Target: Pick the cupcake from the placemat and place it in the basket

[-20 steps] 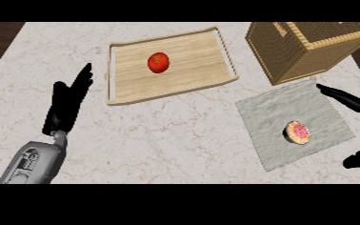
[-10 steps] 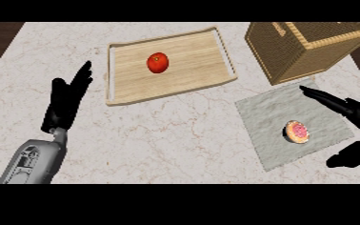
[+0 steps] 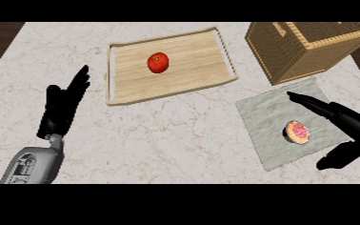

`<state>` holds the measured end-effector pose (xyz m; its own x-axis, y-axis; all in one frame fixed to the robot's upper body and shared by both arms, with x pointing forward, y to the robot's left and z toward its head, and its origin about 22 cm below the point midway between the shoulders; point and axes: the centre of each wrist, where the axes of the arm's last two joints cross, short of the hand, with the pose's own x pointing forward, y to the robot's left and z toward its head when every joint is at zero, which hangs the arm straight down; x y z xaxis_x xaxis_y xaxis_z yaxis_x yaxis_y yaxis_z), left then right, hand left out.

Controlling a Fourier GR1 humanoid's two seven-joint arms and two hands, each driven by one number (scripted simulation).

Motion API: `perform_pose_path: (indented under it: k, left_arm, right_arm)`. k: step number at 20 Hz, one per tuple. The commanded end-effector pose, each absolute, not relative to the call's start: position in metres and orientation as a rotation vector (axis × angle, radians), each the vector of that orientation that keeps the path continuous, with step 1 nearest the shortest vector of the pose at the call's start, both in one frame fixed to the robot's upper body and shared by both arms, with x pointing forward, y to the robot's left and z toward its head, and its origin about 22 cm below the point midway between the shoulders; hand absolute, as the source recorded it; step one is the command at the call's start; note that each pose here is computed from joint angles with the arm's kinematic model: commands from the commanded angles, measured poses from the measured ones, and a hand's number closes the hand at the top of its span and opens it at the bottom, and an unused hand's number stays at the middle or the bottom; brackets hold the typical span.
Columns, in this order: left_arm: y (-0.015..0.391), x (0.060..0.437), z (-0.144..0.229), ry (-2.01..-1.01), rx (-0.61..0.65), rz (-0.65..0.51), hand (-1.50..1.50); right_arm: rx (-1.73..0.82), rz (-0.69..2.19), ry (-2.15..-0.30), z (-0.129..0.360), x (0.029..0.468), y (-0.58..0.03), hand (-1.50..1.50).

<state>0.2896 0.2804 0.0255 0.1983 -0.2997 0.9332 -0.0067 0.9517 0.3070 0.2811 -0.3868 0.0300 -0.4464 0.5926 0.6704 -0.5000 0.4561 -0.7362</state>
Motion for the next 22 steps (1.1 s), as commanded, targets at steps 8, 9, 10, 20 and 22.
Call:
perform_pose_path:
  k: [8, 9, 10, 20, 22]
  left_arm:
    - [0.279, 0.294, 0.022, -1.356, 0.271, -0.206, 0.0]
    - [0.276, 0.278, 0.041, -1.355, 0.272, -0.199, 0.0]
    - [0.278, 0.299, 0.039, -1.364, 0.252, -0.209, 0.0]
    - [0.268, 0.281, 0.018, -1.352, 0.266, -0.204, 0.0]
    - [0.271, 0.298, 0.032, -1.346, 0.232, -0.226, 0.0]
  right_arm:
    - [-0.022, 1.225, -1.606, 0.013, 0.283, -0.383, -1.5]
    - [-0.027, 1.243, -1.587, 0.013, 0.278, -0.375, -1.5]
    - [-0.028, 1.251, -1.608, 0.006, 0.277, -0.343, -1.5]
    - [-0.18, 1.379, -1.747, 0.006, 0.286, -0.364, 1.5]
    - [-0.42, 1.423, -1.57, 0.017, 0.323, -0.298, 1.5]
